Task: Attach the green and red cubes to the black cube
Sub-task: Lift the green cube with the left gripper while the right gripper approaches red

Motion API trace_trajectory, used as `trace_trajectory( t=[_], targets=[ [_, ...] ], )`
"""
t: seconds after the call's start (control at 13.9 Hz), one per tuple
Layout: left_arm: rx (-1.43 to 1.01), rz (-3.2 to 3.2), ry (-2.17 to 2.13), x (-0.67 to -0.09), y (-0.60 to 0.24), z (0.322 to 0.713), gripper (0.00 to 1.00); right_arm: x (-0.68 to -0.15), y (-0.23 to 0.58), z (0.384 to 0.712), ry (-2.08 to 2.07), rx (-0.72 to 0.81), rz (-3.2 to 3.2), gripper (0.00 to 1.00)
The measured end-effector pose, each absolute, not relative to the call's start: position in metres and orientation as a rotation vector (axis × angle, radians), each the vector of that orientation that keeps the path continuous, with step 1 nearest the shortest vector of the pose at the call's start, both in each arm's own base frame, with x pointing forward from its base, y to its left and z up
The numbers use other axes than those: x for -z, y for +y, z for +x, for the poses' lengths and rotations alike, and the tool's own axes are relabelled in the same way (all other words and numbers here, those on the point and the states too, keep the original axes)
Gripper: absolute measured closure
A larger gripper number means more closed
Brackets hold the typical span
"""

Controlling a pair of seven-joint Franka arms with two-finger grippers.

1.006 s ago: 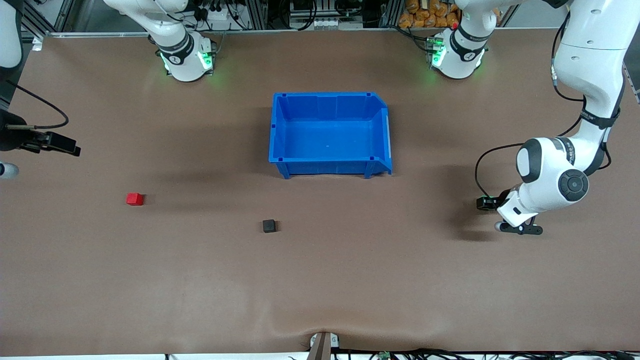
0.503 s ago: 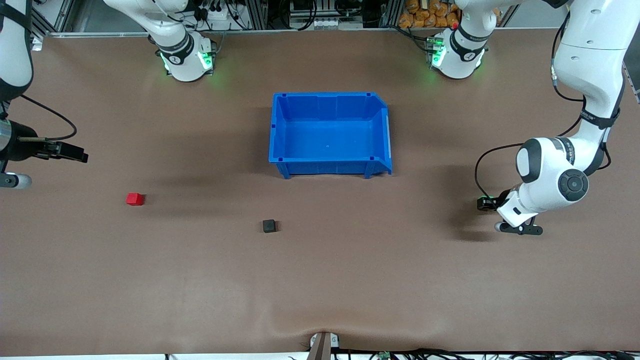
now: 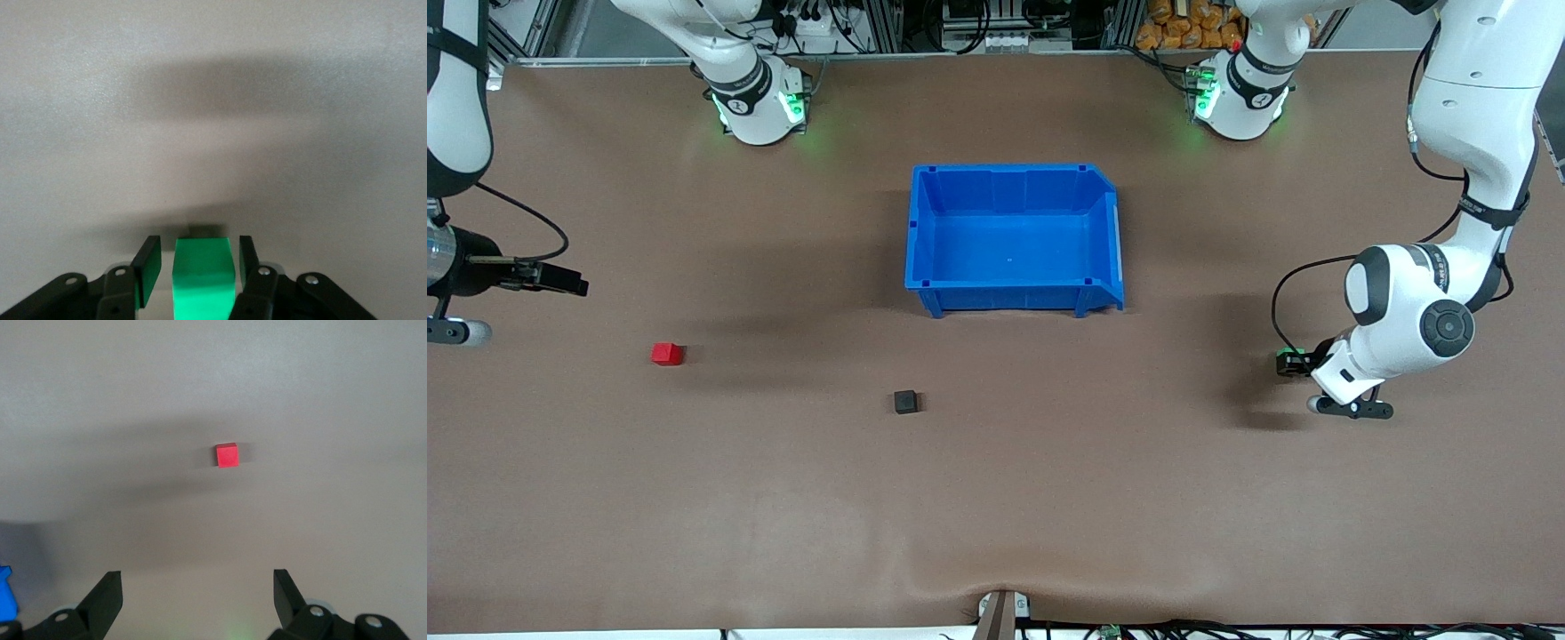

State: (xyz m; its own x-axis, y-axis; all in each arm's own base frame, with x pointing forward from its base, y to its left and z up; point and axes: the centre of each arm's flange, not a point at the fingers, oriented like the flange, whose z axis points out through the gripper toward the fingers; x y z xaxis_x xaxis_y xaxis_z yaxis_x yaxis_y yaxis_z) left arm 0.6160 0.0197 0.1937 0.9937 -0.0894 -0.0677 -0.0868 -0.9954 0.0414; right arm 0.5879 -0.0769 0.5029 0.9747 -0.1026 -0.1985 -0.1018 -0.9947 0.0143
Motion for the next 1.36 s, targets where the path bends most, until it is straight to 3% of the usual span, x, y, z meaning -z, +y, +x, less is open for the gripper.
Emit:
trace_trajectory(
  t=[0.65,1.36],
  targets=[
    [0.104,3.098,-0.143,-0.194,0.017,0.617,0.61,-0.485,-0.079,0.595,-0.165,0.331,3.116,0.00],
    [0.070,3.098,0.062,-0.204,0.003,0.625,0.61,-0.454,-0.088,0.605,-0.185,0.372,3.111,0.00]
  ],
)
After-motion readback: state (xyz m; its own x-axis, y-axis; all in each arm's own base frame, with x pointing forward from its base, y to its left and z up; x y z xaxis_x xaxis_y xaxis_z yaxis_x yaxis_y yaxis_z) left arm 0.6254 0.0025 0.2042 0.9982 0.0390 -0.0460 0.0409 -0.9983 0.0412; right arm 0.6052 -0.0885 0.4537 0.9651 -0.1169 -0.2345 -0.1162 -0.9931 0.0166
